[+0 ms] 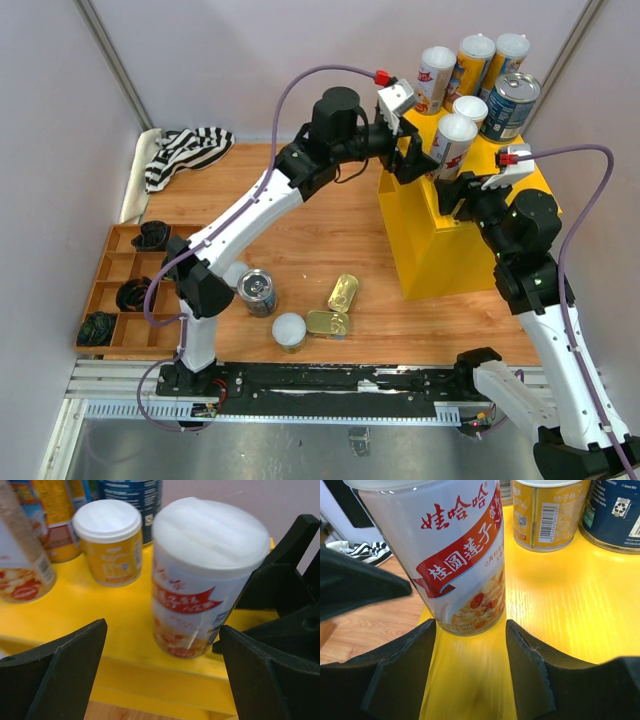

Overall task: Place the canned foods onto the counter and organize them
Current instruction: Place the canned food on the counter.

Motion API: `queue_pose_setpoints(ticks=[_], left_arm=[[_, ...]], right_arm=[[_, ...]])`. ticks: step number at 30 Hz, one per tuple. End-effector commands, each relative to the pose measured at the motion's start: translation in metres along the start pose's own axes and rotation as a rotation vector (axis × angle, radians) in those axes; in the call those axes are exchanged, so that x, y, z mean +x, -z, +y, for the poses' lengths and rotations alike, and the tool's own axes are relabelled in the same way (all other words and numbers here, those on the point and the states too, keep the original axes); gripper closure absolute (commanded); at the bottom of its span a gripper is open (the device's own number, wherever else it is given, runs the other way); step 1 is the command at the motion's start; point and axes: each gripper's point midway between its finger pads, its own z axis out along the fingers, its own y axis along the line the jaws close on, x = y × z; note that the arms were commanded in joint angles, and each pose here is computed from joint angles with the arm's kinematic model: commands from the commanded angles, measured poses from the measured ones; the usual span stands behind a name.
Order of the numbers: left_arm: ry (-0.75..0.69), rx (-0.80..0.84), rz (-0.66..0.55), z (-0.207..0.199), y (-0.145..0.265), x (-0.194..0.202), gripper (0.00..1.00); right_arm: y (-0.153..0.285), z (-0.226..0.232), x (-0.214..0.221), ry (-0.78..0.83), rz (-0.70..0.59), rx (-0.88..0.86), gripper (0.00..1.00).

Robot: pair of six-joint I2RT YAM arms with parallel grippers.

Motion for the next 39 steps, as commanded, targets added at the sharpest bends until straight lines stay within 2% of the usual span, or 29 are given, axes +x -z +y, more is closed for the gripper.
queue_pose_setpoints(ticks=[1,9,14,17,35,39], left_arm=[[-0.055,-0.041,-0.148,0.011,0.048,-0.064,0.0],[-0.088,-0.149,-0.162,0.027,0.095,-0.069,0.0],[-0.083,-0.232,-0.161,0.033,0.119,-0.053,0.0],[-0.07,-0.254,-0.162,0.032,0.131,-0.041,0.0],[-0.013,-0.3,-0.11,0.049,0.146,0.009,0.0],[0.0,-0.297,-0.102,0.055,0.136,0.017,0.06]], right_arm=[[-0.003,0.007,-0.003,0.009,-0.022,-0.029,0.41],[-0.01,0.008,-0.001,-0.007,-0.01,-0.034,0.43],[-0.018,0.009,-0.006,0.002,-0.008,-0.036,0.54],[-0.025,0.01,-0.01,0.018,-0.004,-0.039,0.55],[-0.068,-0.001,-0.02,-0.035,0.011,0.044,0.56],[-0.076,-0.005,-0.023,-0.05,0.008,0.079,0.56]])
